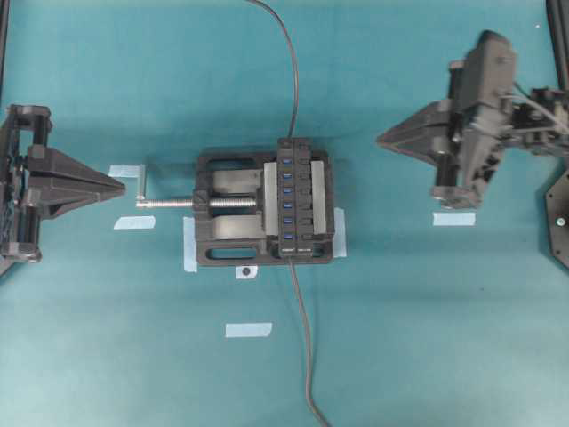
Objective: Insert the USB into the second port from the front of the fixed hub.
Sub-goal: 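Lift the right arm and swing it toward the clamped hub, then move the open right gripper over the USB plug at the hub's end, then close the right gripper on the black USB cable behind the plug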
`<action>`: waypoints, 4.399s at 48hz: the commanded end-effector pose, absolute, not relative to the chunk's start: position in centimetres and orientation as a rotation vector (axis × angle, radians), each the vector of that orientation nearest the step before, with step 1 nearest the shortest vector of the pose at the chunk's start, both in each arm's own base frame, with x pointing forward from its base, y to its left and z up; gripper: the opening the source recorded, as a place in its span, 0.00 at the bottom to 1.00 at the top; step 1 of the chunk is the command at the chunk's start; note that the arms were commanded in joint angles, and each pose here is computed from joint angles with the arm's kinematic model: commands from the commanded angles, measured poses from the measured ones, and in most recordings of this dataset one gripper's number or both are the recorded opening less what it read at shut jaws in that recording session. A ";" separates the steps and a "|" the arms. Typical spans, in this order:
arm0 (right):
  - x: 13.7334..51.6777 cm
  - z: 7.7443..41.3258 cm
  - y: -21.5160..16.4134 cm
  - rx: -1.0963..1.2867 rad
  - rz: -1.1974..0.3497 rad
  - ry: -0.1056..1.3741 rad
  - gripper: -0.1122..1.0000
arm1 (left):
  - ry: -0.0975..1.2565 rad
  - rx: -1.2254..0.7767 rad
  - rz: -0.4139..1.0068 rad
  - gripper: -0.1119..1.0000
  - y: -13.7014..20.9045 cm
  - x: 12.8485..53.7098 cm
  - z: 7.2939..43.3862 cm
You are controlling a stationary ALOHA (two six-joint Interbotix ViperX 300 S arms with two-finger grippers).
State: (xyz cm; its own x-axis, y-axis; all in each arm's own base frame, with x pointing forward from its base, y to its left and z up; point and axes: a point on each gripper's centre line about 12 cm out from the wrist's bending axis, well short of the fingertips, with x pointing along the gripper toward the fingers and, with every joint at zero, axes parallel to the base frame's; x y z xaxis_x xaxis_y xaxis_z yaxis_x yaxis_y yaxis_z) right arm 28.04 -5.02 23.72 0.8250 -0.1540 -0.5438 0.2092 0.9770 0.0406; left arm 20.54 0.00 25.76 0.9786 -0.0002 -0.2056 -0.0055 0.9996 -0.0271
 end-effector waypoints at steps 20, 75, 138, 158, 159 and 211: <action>32.5 22.2 -7.3 0.050 -0.223 0.649 0.09 | 0.207 -0.029 0.000 0.10 -0.1 21.3 26.3; 37.4 18.4 -8.2 0.044 -0.211 0.757 0.09 | 0.327 -0.047 0.005 0.10 -0.1 21.4 24.7; 38.7 18.4 -8.4 0.043 -0.210 0.751 0.83 | 0.336 -0.049 0.004 0.10 -0.1 21.4 24.5; 40.7 17.3 -8.3 0.040 -0.197 0.762 0.82 | 0.334 -0.051 0.005 0.10 -0.1 21.4 24.6; 40.7 17.3 -8.3 0.040 -0.197 0.762 0.82 | 0.331 -0.051 0.004 0.10 -0.1 21.4 24.6; 40.8 17.3 -7.9 0.043 -0.191 0.760 0.17 | 0.336 -0.051 0.006 0.10 -0.1 21.3 24.4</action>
State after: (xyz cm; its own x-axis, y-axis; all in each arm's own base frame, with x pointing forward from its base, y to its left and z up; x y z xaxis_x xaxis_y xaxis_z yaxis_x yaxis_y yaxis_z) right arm 40.20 -8.35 15.75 0.6745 -0.1597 -0.7208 0.1925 0.9806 -0.0371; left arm 20.95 -0.06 23.65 0.9368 -0.0026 -0.3499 -0.0159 0.9986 -0.0502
